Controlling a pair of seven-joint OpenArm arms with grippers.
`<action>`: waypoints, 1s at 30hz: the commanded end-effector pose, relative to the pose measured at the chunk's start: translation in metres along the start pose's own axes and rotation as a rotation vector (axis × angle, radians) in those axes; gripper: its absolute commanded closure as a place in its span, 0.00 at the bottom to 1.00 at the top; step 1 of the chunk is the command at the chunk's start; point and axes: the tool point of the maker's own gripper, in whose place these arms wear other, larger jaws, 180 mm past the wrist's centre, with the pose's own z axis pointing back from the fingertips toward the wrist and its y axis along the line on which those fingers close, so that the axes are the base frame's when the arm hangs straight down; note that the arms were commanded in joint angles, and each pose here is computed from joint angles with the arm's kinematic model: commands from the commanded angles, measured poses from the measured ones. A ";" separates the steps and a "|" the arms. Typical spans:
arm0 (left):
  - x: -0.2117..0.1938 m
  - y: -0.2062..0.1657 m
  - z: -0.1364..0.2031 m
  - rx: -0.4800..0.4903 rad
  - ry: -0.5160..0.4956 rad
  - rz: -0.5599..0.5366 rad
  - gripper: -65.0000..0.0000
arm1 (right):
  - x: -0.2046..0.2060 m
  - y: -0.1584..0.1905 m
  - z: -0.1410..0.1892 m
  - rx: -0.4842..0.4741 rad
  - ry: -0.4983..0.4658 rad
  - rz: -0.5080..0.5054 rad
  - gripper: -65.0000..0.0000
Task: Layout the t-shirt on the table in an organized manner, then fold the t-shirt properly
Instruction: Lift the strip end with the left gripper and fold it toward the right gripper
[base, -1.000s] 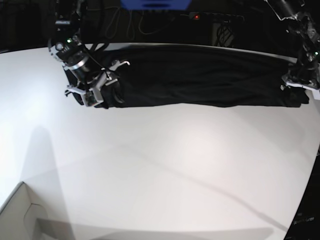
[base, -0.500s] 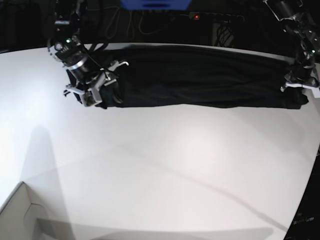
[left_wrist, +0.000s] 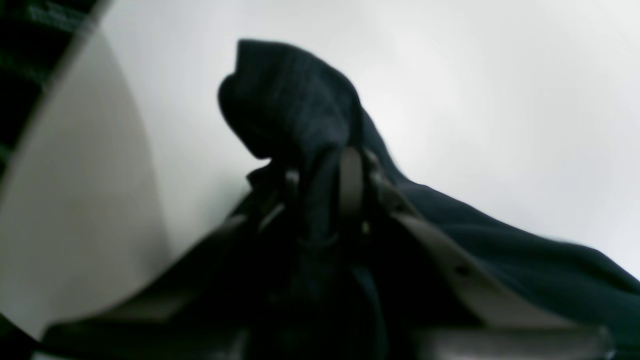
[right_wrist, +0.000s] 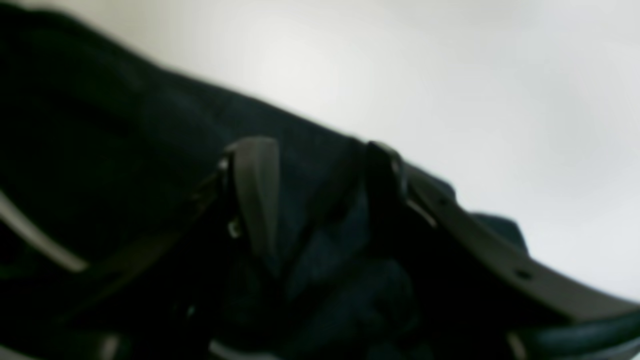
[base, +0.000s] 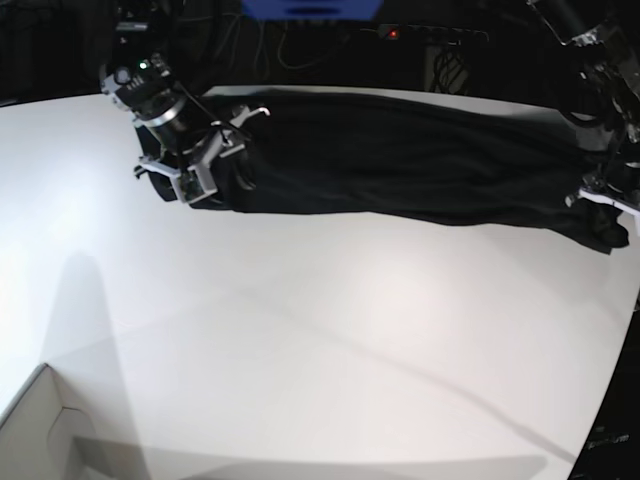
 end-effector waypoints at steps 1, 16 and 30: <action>0.017 -0.005 0.006 -0.005 -0.060 -0.018 1.00 | 0.013 0.000 0.002 0.003 -0.048 0.000 0.56; -0.002 -0.151 0.038 -0.260 -0.071 -0.243 1.00 | 0.012 -0.068 0.030 -0.231 -0.067 -0.078 0.56; -0.061 -0.282 0.057 -0.486 -0.046 -0.531 1.00 | 0.007 -0.067 0.031 -0.229 -0.052 -0.080 0.56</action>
